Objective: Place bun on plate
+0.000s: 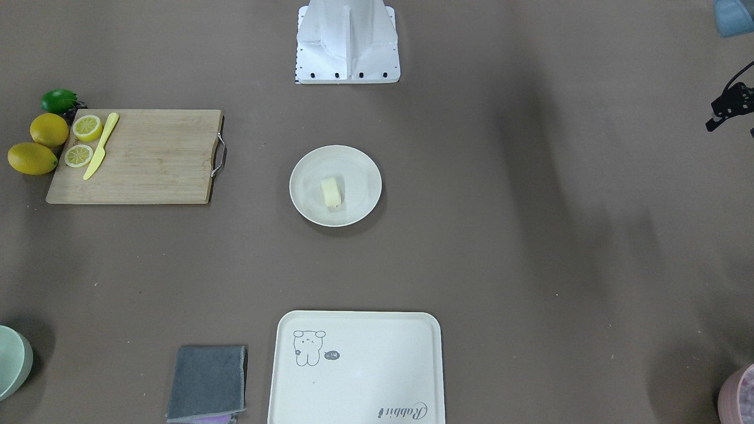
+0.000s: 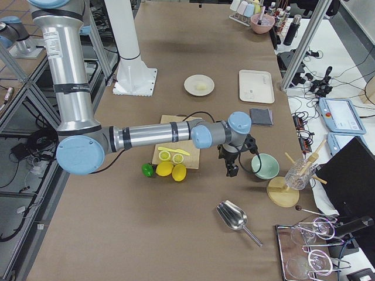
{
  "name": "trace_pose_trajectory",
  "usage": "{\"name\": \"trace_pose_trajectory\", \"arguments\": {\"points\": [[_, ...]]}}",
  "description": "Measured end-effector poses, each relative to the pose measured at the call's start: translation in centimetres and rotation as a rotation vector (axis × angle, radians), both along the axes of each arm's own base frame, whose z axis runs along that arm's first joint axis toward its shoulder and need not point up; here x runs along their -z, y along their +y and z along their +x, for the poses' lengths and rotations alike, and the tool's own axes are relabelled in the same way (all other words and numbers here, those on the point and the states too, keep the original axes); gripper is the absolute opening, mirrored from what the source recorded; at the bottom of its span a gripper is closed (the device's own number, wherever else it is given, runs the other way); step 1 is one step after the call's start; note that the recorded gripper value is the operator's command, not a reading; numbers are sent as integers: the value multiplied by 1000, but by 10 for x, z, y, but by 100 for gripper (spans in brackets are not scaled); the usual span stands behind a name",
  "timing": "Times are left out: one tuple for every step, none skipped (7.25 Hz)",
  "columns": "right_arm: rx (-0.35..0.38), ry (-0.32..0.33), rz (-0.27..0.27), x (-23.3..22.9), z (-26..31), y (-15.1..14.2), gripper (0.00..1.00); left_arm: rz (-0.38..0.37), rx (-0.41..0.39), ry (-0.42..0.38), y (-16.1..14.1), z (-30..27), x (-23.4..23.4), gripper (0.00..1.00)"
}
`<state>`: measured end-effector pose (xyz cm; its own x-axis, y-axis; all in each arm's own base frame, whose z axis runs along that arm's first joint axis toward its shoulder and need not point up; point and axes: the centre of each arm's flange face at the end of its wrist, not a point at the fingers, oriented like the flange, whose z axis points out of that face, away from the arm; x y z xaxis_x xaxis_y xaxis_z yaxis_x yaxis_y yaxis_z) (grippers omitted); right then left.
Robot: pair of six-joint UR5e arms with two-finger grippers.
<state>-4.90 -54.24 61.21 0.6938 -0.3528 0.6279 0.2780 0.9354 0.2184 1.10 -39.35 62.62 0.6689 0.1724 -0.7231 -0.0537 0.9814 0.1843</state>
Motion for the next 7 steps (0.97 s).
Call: {"name": "trace_pose_trajectory", "arguments": {"points": [[-3, 16, -17, -26, 28, 20, 100, -10, 0, -1, 7, -5, -8, 97], [-20, 23, -40, -44, 49, 37, 100, -14, 3, -3, 8, -7, -11, 97], [-38, 24, -55, -55, 64, 50, 100, -16, 8, -4, 5, -6, -9, 97], [-44, 26, -65, -64, 72, 64, 100, -23, 24, 0, -2, -5, -5, 97], [-38, 28, -66, -70, 77, 76, 100, -40, 56, 9, -13, -1, 5, 97], [-28, 31, -63, -75, 79, 84, 100, -50, 79, 19, -25, 3, 14, 97], [-24, 29, -61, -76, 81, 89, 100, -48, 88, 27, -36, 7, 24, 97]]}}
